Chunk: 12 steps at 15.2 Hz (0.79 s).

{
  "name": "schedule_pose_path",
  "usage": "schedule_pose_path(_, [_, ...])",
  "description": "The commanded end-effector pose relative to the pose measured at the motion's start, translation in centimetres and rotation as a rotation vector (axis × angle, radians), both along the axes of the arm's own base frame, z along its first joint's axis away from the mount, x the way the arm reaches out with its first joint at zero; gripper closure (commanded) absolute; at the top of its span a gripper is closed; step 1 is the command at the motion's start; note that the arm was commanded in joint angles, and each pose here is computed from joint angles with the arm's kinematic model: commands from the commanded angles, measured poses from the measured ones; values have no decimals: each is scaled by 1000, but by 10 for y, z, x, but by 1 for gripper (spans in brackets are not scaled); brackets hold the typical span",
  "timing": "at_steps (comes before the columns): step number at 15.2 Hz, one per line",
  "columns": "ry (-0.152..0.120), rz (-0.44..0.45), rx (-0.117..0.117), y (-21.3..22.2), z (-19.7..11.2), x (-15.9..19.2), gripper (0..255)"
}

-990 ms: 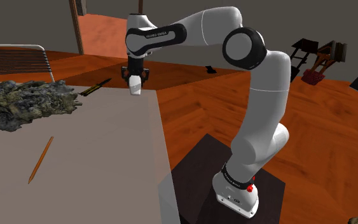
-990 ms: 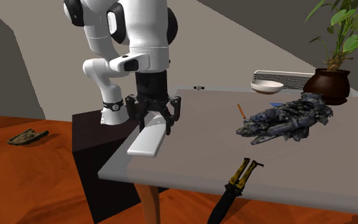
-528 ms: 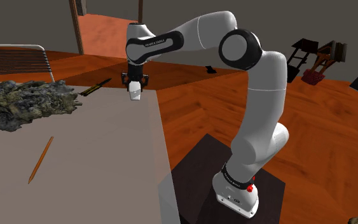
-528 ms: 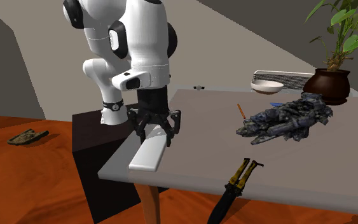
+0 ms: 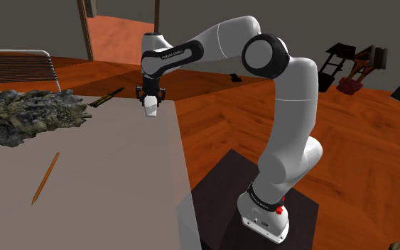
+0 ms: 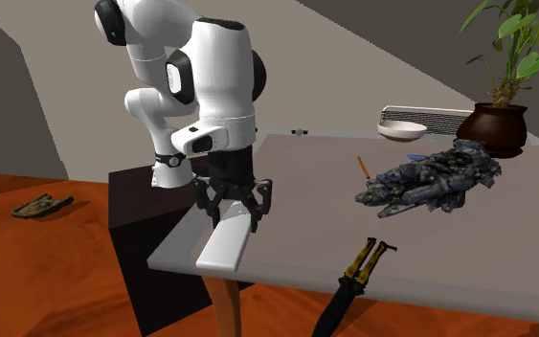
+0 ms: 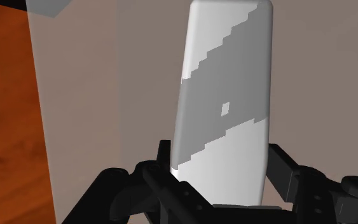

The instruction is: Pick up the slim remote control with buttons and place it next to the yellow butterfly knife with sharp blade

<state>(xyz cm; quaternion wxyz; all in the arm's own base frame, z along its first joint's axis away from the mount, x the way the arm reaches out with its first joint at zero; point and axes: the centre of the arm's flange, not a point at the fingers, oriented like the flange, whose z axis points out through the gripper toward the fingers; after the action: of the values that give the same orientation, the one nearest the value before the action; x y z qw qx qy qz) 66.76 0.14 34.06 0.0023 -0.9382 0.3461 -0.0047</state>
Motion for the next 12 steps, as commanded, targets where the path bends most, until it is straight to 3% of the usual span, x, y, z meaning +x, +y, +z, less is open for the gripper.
schedule_pose_path(1, [-1,0,0,0,0,0,255])
schedule_pose_path(3, [-1,0,0,0,0,0,255])
schedule_pose_path(4, [-1,0,0,0,0,0,0])
schedule_pose_path(9, [-1,0,0,0,0,0,0])
schedule_pose_path(12, [-1,0,0,0,39,0,0])
